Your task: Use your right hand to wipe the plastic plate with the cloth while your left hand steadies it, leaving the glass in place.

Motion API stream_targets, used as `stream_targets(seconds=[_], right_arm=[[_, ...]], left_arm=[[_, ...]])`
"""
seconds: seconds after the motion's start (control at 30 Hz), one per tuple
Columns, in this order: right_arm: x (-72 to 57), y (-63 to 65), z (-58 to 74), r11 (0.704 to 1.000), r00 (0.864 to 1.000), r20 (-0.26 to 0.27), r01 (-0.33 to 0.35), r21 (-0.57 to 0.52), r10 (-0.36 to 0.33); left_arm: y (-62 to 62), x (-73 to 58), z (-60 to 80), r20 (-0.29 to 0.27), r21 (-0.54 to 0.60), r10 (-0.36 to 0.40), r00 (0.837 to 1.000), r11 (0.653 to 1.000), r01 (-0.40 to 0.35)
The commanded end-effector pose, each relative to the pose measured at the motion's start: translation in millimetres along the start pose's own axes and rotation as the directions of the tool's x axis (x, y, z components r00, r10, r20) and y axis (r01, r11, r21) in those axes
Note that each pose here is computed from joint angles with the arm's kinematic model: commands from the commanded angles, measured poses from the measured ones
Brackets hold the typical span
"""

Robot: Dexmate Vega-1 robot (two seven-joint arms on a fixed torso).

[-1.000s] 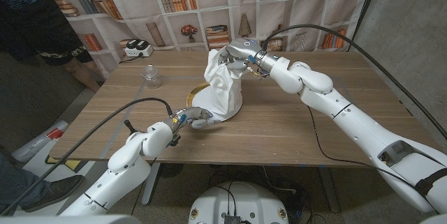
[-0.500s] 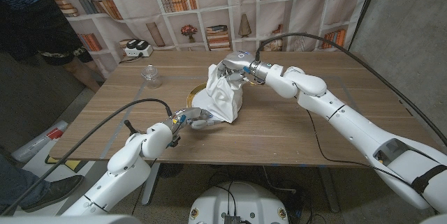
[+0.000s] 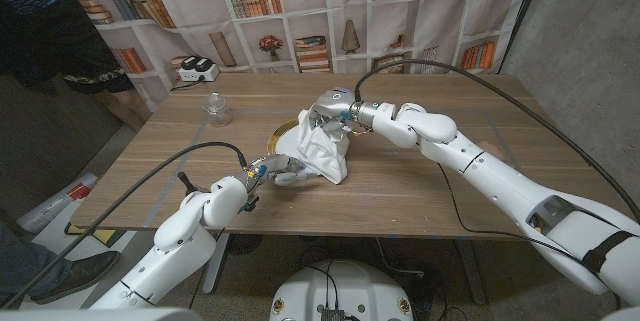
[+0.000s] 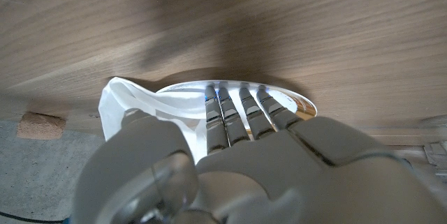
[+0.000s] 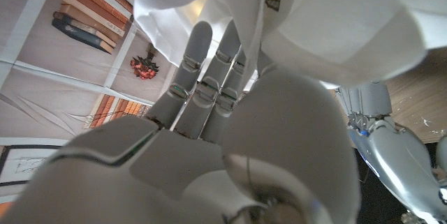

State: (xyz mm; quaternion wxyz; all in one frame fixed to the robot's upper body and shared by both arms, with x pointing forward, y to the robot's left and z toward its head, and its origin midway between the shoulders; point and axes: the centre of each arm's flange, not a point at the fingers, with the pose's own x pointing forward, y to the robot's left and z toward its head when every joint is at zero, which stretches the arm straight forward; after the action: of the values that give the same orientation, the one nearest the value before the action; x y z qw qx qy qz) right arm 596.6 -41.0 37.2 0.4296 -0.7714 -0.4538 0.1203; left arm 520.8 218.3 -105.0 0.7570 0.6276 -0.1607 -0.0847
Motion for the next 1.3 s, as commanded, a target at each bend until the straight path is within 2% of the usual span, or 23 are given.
stream_targets(seconds=[0.03, 0.27, 0.43, 0.93, 1.3], right_arm=[[14.6, 22.8, 13.4, 0.995, 0.995, 0.052, -0.082, -0.054, 0.085], [18.0, 44.1, 19.6, 0.991, 0.992, 0.062, -0.108, -0.079, 0.113], [21.7, 51.2, 21.3, 0.988, 0.987, 0.072, -0.136, -0.079, 0.142], [50.3, 46.9, 22.1, 0.992, 0.99, 0.082, -0.109, -0.056, 0.114], [74.5, 37.7, 21.1, 0.991, 0.991, 0.075, -0.101, -0.082, 0.108]], left_arm=[[1.3, 2.1, 0.2, 0.006, 0.001, -0.009, 1.0, 1.0, 0.009], [2.0, 6.8, -3.3, 0.008, -0.003, -0.024, 1.0, 1.0, 0.024], [4.1, 7.7, -3.5, 0.015, -0.003, -0.021, 1.0, 1.0, 0.021], [7.7, 9.0, -2.9, 0.024, 0.001, -0.02, 1.0, 1.0, 0.02], [6.9, 9.2, -2.9, 0.027, -0.004, -0.032, 0.999, 0.999, 0.032]])
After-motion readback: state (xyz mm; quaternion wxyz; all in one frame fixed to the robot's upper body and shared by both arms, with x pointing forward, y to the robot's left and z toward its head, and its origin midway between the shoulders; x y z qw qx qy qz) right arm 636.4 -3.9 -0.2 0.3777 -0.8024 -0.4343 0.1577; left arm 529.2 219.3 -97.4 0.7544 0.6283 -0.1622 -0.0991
